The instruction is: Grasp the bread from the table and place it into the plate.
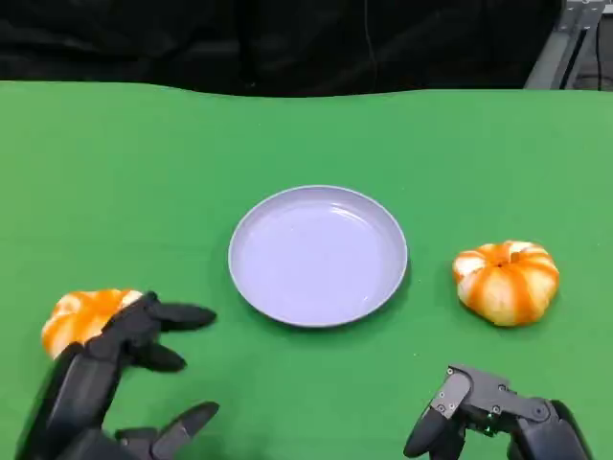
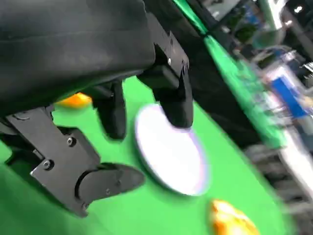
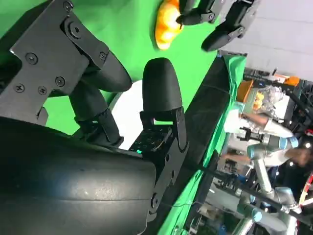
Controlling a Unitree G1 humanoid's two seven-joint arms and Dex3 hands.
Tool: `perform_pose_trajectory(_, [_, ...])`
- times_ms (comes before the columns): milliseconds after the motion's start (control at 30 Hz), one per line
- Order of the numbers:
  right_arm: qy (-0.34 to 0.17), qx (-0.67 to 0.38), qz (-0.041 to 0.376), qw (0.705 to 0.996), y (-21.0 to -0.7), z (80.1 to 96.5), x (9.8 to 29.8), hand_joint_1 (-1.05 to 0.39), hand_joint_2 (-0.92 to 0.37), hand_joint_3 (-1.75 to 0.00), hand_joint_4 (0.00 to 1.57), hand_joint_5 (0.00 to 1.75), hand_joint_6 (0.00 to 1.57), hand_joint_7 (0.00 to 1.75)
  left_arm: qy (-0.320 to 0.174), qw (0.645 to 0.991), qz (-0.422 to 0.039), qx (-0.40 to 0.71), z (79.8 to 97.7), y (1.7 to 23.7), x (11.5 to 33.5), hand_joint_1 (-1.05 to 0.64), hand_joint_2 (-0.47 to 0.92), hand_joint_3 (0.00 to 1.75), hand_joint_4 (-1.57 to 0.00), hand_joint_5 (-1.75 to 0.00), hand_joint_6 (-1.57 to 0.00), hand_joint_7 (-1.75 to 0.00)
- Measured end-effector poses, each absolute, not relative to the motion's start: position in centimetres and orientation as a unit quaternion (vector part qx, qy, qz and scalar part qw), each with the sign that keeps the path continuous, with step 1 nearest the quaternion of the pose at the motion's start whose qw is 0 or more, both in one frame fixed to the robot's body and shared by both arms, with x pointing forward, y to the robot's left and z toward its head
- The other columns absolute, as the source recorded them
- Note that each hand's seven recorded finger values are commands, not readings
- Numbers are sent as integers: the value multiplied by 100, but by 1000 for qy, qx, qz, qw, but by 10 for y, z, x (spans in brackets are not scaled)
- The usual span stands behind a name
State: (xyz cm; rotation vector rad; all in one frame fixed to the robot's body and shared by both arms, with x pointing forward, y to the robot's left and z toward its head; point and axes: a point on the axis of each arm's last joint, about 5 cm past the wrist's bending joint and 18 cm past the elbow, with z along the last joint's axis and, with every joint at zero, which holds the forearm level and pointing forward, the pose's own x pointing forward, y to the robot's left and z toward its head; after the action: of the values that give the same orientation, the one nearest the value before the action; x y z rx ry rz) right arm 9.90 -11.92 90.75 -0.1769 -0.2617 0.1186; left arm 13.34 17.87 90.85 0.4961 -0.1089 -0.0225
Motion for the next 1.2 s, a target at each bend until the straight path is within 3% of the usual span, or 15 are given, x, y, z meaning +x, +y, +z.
perform_pose_trajectory(133, [-131,-92,60,985,-119,907,100,-3,-19,-161,80,175,81,142,-35,943,-9,331,912,181,142,-52,87,2,0,-90,-23,-34])
perform_pose_trajectory(167, [-131,-92,60,985,-119,907,100,-2,-19,-162,80,175,81,143,-33,941,-8,335,913,181,143,-57,87,1,0,-70,-19,-28])
perform_pose_trajectory(200, [-130,-92,59,985,-119,907,100,-2,-19,-162,80,175,82,143,-29,933,-11,359,913,179,145,-59,86,1,0,-62,-18,-26])
perform_pose_trajectory(367, [-131,-92,61,985,-117,907,100,-2,-18,-162,80,175,81,143,13,828,-12,560,924,181,174,-59,87,0,0,-37,-16,-19])
perform_pose_trajectory(467, [-128,-92,59,986,-116,906,100,-2,-19,-162,80,175,81,143,36,797,-15,602,925,177,187,-58,86,0,0,-33,-15,-17])
perform_pose_trajectory(900, [-130,-98,58,985,-116,907,100,-3,-19,-161,81,175,81,142,161,751,-66,637,890,182,232,-53,87,1,0,-36,-19,-9])
perform_pose_trajectory(967, [-129,-100,59,985,-116,906,99,-3,-19,-160,80,175,81,142,184,748,-75,633,883,184,237,-49,86,1,-5,-36,-26,-5])
perform_pose_trajectory(1067, [-128,-100,59,985,-117,906,99,-3,-19,-160,80,175,81,141,199,742,-81,635,874,185,241,-50,86,1,-5,-36,-27,-3])
perform_pose_trajectory(1100, [-128,-100,59,985,-117,906,99,-3,-19,-160,80,175,81,141,201,743,-82,634,873,185,241,-43,88,1,-7,-37,-29,-3])
perform_pose_trajectory(1200, [-128,-100,60,985,-117,907,99,-2,-19,-160,80,175,81,141,196,744,-92,632,864,187,247,-34,92,16,-19,-40,-37,-5])
